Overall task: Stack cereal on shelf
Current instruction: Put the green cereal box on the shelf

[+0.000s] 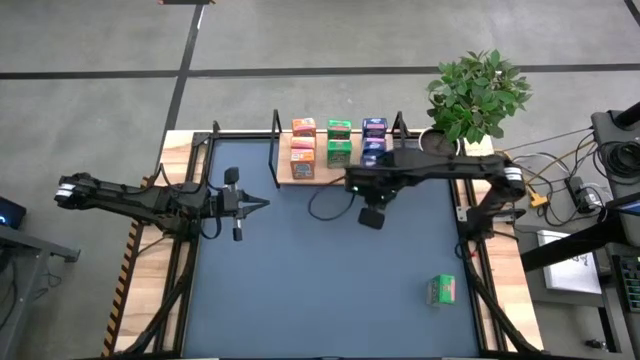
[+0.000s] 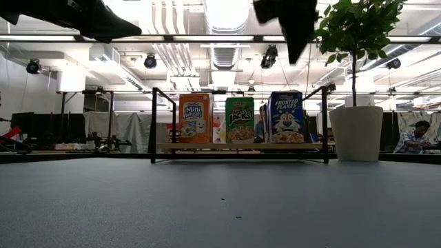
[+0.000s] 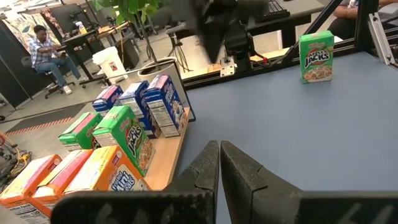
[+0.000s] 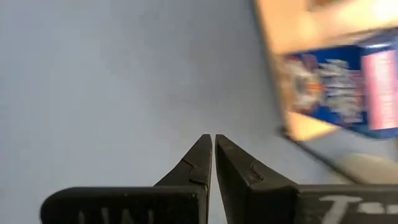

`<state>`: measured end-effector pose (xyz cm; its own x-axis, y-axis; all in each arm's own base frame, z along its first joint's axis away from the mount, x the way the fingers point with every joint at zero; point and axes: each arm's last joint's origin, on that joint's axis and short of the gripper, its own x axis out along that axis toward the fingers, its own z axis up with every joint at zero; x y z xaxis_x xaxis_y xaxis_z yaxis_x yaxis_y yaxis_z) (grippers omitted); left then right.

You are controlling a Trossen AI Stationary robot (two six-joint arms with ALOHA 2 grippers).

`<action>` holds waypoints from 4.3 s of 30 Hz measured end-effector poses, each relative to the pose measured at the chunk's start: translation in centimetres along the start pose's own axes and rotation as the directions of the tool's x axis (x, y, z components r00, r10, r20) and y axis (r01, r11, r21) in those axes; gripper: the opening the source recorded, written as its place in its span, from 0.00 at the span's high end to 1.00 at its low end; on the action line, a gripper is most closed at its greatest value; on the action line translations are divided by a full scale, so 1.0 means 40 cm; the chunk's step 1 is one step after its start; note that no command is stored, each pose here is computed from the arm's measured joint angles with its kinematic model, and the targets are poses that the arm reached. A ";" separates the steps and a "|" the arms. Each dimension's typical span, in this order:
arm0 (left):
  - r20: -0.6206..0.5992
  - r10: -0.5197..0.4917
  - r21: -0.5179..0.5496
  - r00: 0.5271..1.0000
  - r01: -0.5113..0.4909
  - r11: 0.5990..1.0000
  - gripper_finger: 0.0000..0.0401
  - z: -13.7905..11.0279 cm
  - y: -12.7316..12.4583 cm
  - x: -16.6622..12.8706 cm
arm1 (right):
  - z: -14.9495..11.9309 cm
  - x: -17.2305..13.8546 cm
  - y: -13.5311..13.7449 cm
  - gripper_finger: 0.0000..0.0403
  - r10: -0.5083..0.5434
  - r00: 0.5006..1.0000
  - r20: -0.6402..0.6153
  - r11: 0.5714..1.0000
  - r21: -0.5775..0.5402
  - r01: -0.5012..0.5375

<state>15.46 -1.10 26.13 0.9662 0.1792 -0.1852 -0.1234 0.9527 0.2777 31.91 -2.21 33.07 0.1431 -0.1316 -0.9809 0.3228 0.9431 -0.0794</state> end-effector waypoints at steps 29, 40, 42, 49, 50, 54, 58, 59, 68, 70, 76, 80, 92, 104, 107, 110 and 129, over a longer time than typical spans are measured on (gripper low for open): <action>0.023 0.005 -0.009 1.000 -0.005 1.000 1.00 0.006 0.002 -0.001 | -0.449 -0.084 0.423 0.96 0.200 0.959 -0.202 0.603 0.797 0.042; 0.026 0.006 -0.009 1.000 -0.006 1.000 1.00 0.007 0.002 -0.001 | -0.515 -0.092 0.412 0.62 0.062 0.961 -0.268 0.512 0.835 0.200; 0.027 0.006 -0.009 1.000 -0.006 1.000 1.00 0.007 0.002 -0.001 | -0.521 -0.087 0.410 0.54 0.049 0.961 -0.273 0.506 0.836 0.211; 0.027 0.006 -0.009 1.000 -0.006 1.000 1.00 0.007 0.002 -0.001 | -0.535 -0.043 0.399 0.33 0.016 0.958 -0.285 0.497 0.834 0.240; 0.027 0.006 -0.009 1.000 -0.006 1.000 1.00 0.007 0.002 -0.001 | -0.537 -0.036 0.396 0.31 0.013 0.958 -0.287 0.497 0.833 0.243; 0.028 0.006 -0.009 1.000 -0.006 1.000 1.00 0.007 0.002 -0.001 | -0.547 -0.007 0.387 0.27 0.029 0.960 -0.280 0.498 0.836 0.229; 0.029 0.007 -0.010 1.000 -0.006 1.000 1.00 0.007 0.002 -0.001 | -0.561 0.030 0.374 0.28 0.026 0.959 -0.283 0.488 0.840 0.235; 0.029 0.007 -0.010 1.000 -0.006 1.000 1.00 0.007 0.002 -0.001 | -0.564 0.037 0.369 0.28 0.021 0.958 -0.287 0.477 0.844 0.243; 0.029 0.007 -0.010 1.000 -0.006 1.000 1.00 0.007 0.002 -0.001 | -0.578 0.073 0.355 0.36 0.052 0.959 -0.278 0.469 0.854 0.222; 0.029 0.007 -0.010 1.000 -0.007 1.000 1.00 0.007 0.002 -0.001 | -0.579 0.081 0.356 0.40 0.061 0.960 -0.275 0.469 0.856 0.215; 0.029 0.007 -0.010 1.000 -0.006 1.000 1.00 0.007 0.002 -0.001 | -0.581 0.096 0.361 0.52 0.094 0.961 -0.260 0.470 0.862 0.188; 0.029 0.006 -0.010 1.000 -0.006 1.000 1.00 0.007 0.002 -0.001 | -0.579 0.093 0.363 0.57 0.101 0.961 -0.256 0.473 0.863 0.180; 0.029 0.007 -0.010 1.000 -0.006 1.000 1.00 0.007 0.002 -0.001 | -0.516 0.068 0.351 0.60 0.089 0.991 -0.103 0.486 0.873 0.047; 0.029 0.006 -0.010 1.000 -0.006 1.000 1.00 0.007 0.002 -0.001 | -0.301 0.056 0.234 0.61 0.132 0.991 0.018 0.655 0.749 -0.101; 0.029 0.006 -0.010 1.000 -0.006 1.000 1.00 0.007 0.002 -0.001 | -0.237 0.048 0.202 0.61 0.149 0.986 0.072 0.703 0.694 -0.157; 0.029 0.006 -0.010 1.000 -0.006 1.000 1.00 0.007 0.002 -0.001 | -0.171 0.038 0.170 0.61 0.150 0.982 0.119 0.750 0.633 -0.191; 0.028 0.006 -0.009 1.000 -0.006 1.000 1.00 0.007 0.002 0.000 | 0.194 0.026 0.024 0.61 0.062 0.992 0.111 0.991 -0.123 -0.048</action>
<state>15.49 -1.11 26.41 0.9714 0.1782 -0.1570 -0.1313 0.9539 0.2699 39.63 -3.79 33.37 0.2658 -0.1058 -0.9582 0.1977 0.9788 -0.0532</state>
